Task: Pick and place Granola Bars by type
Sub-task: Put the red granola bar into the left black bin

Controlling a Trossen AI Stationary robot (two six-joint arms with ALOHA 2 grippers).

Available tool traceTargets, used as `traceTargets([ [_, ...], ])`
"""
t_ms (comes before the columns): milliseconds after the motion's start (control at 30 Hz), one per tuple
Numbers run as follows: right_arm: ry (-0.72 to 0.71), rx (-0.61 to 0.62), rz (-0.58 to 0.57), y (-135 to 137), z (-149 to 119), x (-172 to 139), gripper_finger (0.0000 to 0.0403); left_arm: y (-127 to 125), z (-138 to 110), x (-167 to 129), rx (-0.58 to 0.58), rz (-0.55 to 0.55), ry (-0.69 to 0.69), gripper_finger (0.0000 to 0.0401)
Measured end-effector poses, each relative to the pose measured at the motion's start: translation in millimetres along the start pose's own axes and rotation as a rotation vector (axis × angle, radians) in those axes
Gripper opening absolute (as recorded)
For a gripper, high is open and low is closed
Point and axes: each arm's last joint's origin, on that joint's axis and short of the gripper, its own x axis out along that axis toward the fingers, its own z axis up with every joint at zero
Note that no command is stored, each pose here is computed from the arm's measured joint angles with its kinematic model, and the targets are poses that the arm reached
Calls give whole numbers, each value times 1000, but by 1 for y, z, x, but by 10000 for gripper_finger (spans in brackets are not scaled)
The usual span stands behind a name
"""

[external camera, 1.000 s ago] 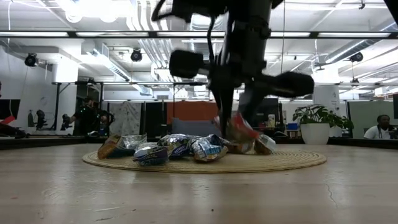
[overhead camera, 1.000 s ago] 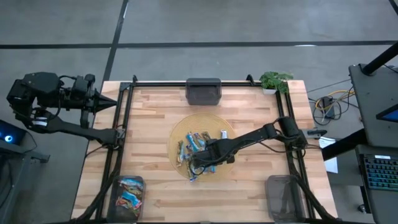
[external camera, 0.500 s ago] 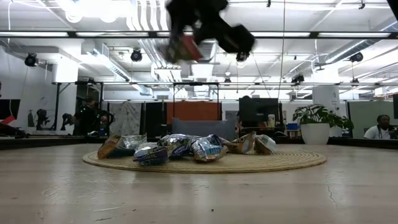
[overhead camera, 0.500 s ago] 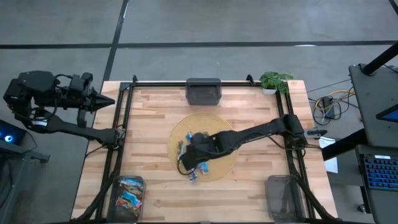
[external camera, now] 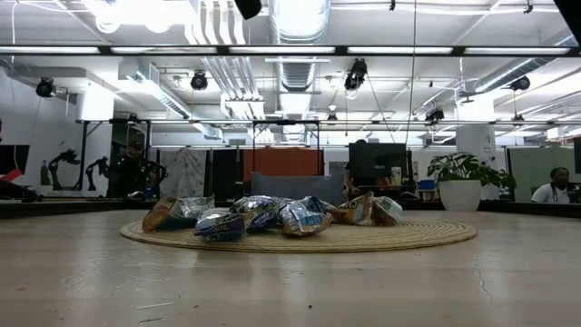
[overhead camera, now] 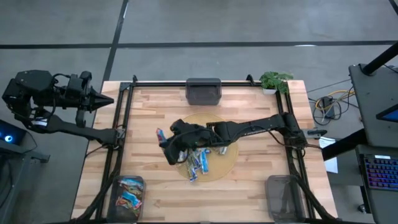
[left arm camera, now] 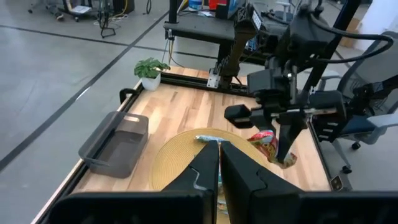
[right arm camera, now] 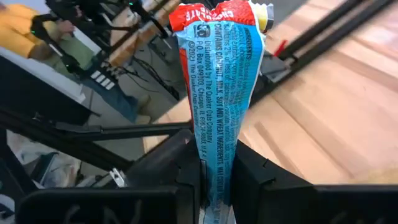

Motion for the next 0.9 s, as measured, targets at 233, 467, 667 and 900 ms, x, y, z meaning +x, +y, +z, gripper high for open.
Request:
traceTargets([
  [233,-75,-80,150,5,-1,17,47,0,2,0,-2,-3,-18,0],
  [467,-127,-184,341,8,-11,40,47,0,2,0,20,-2,-18,0],
  [667,-220,-267,412,6,-27,61,47,0,2,0,21,-3,-18,0],
  [900,-318,-283,486,1,-47,80,47,0,2,0,21,-2,-18,0],
])
